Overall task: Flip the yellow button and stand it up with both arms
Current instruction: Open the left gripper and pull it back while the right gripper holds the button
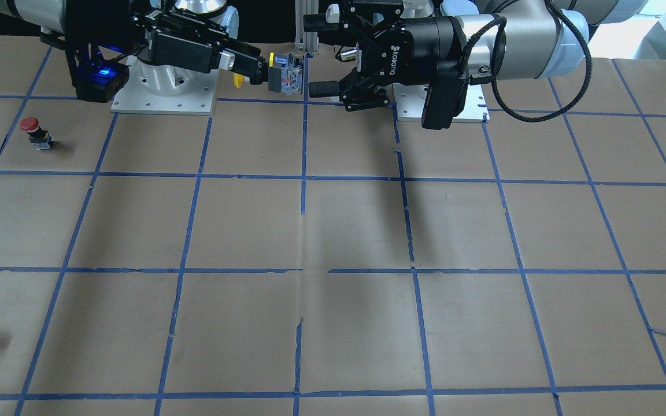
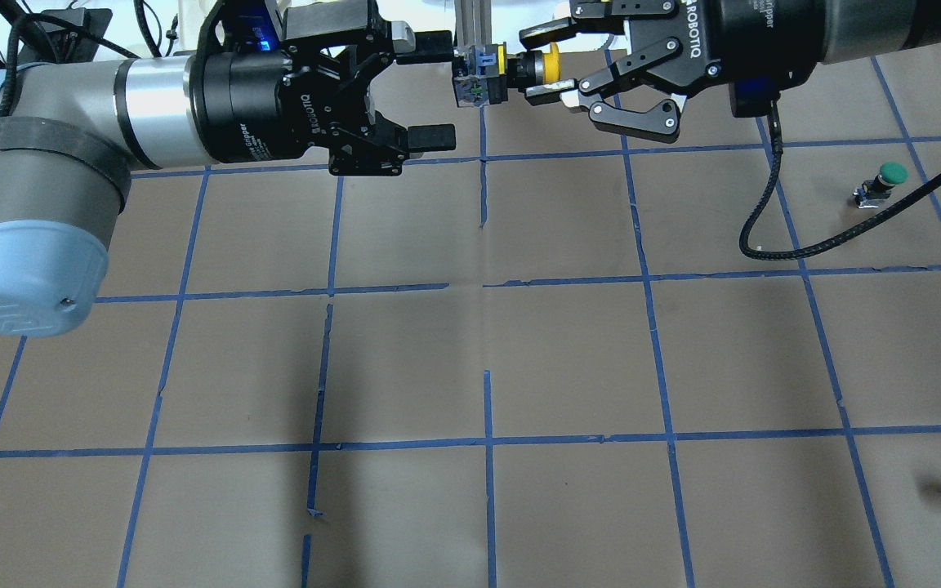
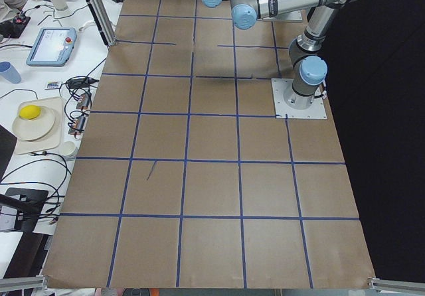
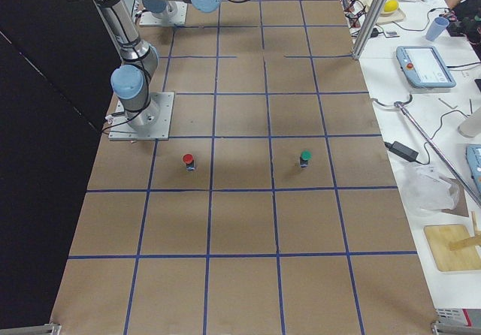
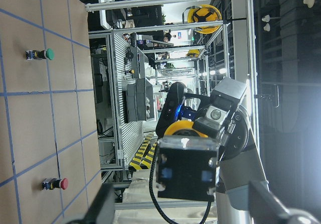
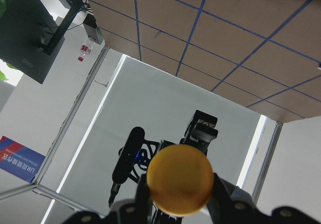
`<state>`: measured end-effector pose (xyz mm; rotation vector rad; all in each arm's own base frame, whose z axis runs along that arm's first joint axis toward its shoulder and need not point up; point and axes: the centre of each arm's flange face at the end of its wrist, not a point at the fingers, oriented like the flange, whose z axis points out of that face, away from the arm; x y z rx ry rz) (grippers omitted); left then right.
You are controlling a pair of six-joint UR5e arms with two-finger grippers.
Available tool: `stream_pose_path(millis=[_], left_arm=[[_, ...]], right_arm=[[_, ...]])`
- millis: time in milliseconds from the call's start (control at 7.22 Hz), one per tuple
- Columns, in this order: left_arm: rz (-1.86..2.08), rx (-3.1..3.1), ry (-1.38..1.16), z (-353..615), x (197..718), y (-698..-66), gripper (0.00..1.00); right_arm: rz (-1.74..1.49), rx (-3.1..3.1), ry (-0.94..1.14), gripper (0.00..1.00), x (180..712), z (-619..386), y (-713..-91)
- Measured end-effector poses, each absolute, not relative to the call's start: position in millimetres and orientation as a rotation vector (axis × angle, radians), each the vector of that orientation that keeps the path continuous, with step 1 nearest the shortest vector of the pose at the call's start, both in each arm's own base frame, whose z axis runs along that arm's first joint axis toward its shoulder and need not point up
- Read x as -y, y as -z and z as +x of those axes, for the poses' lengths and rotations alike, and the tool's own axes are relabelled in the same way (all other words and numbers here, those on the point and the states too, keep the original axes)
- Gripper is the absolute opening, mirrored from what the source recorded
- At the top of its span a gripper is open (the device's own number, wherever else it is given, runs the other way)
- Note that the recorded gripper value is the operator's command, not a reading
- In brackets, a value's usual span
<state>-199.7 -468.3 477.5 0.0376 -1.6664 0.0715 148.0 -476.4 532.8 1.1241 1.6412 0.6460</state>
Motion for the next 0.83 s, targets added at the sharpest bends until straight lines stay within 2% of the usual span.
stream_pose_path(millis=[415, 831], left_arm=[[0.029, 2.080, -0.149, -186, 481, -447, 1.00], [0.063, 2.491, -0.194, -158, 496, -430, 1.00]], right_arm=[[1.209, -1.851, -0.406, 0.01, 495, 78, -510], [1.123, -2.342, -0.232, 0.00, 514, 31, -452]])
